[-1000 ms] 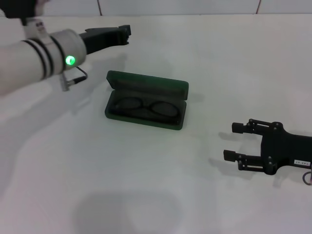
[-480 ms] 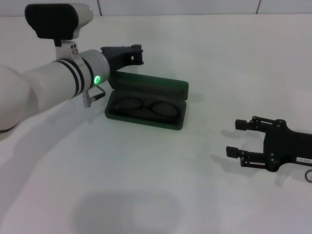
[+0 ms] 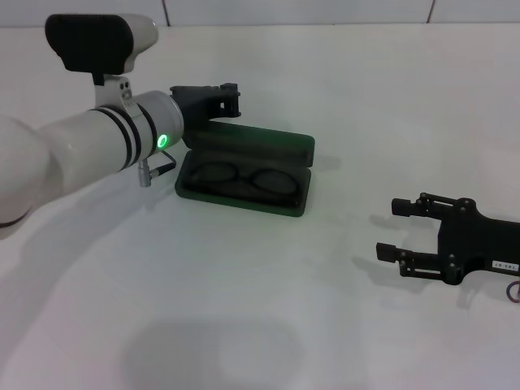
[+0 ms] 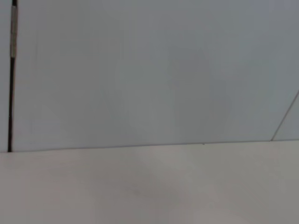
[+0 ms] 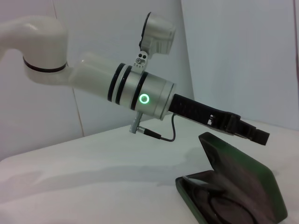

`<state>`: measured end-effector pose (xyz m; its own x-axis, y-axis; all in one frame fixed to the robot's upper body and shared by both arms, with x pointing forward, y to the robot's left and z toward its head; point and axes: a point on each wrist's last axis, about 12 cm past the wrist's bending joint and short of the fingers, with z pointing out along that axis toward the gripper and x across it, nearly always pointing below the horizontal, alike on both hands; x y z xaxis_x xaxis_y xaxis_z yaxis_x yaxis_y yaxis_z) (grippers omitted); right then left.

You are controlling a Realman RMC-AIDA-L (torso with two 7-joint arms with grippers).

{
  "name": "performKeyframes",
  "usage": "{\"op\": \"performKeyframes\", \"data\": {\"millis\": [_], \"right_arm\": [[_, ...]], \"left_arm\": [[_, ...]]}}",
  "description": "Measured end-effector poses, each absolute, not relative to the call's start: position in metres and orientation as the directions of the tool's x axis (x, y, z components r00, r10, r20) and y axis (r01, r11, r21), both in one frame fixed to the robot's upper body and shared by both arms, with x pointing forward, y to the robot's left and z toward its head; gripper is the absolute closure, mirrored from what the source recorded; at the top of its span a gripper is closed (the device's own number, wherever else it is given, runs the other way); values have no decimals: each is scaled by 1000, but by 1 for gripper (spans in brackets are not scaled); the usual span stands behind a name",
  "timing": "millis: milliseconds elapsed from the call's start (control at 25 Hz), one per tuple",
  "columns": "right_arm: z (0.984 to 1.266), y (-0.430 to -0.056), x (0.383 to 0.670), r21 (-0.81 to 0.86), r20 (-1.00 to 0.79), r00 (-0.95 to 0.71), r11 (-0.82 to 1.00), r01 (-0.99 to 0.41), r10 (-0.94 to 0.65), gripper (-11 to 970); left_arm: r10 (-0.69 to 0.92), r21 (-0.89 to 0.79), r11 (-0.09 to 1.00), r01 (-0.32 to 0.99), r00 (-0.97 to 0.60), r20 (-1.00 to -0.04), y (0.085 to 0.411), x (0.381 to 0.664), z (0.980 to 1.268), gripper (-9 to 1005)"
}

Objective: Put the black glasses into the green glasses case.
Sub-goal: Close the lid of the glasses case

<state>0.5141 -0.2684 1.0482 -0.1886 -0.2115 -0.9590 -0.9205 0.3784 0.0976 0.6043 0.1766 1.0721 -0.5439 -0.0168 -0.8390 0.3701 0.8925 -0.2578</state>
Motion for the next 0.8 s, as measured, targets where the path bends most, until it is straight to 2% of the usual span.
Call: {"op": "performKeyframes", "data": {"millis": [800], "right_arm": [[1048,-267,516,94,-959,-187,382,-919,-214,215]], "left_arm": [[-21,-292,877,381,-578,-816,182,597,1068,986]]}}
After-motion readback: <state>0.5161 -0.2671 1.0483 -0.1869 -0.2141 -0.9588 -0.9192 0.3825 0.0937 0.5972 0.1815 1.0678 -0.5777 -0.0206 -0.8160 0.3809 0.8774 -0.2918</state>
